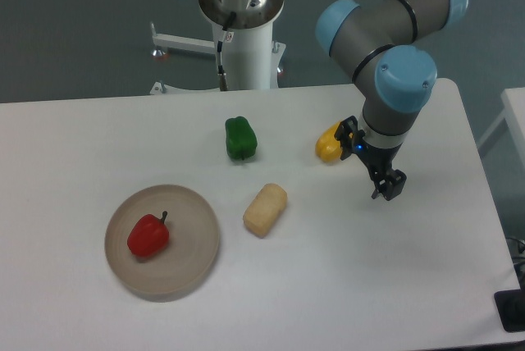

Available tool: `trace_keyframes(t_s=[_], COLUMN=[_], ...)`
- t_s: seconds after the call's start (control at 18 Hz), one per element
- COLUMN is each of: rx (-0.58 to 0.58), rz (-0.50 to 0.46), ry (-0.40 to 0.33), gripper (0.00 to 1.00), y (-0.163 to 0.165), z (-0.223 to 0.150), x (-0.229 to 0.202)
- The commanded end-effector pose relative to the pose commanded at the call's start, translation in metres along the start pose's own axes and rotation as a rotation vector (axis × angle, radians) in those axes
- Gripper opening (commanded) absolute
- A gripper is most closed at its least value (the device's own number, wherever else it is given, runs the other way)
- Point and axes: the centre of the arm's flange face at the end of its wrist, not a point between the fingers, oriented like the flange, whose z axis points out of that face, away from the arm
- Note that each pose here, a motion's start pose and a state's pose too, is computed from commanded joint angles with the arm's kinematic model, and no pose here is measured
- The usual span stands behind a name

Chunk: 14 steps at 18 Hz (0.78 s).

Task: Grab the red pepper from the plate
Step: 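Move the open gripper over the plate and lower onto the red pepper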

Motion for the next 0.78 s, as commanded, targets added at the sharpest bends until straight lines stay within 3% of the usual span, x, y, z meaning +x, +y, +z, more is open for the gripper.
trace_keyframes(t_s=[0.44,0.67,0.78], rx=[0.023,0.07,0.076], rz=[0.003,0.0,-0.017], ry=[0.002,0.018,0.017], gripper=[1.0,1.0,1.0], y=[-0.019,-0.09,-0.145], z=[0.0,0.003,0.004], x=[0.004,0.027,0.048])
